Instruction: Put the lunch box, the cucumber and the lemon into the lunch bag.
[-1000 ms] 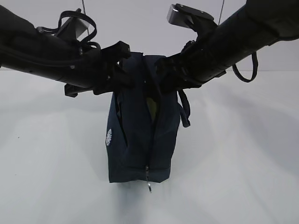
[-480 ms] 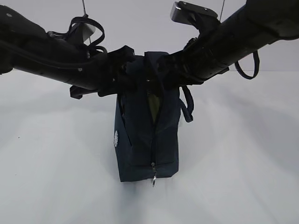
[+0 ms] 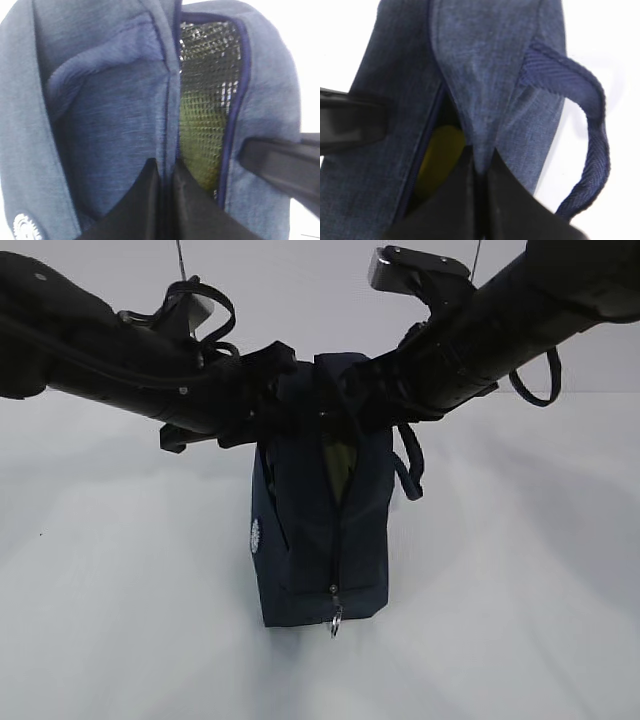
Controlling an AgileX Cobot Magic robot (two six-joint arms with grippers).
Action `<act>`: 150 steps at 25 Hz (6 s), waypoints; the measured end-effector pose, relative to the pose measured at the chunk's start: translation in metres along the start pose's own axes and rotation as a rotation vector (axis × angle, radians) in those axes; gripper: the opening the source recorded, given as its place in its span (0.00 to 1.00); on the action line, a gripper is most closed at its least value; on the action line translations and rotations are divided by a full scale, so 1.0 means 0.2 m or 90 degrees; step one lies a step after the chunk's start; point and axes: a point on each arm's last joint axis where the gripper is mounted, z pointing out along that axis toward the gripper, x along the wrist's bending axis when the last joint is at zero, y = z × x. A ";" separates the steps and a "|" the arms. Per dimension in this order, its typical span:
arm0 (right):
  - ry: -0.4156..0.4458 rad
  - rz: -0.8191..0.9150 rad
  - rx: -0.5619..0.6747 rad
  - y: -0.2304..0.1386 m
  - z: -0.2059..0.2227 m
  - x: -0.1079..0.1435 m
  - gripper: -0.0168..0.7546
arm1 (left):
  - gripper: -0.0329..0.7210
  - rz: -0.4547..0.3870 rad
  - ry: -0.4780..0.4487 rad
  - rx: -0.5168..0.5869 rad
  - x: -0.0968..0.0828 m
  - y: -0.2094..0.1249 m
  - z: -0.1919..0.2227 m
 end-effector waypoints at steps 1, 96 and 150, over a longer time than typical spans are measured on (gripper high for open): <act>-0.003 -0.002 0.001 0.00 0.00 0.00 0.05 | 0.05 -0.002 0.001 0.001 0.00 0.00 0.01; 0.034 -0.024 -0.009 -0.75 -1.04 0.20 0.77 | 0.64 0.303 -0.050 -0.037 -0.07 -0.61 -1.23; -0.126 0.028 0.017 -0.82 -0.03 0.54 0.77 | 0.61 0.299 -0.054 -0.113 -0.08 -0.56 -1.23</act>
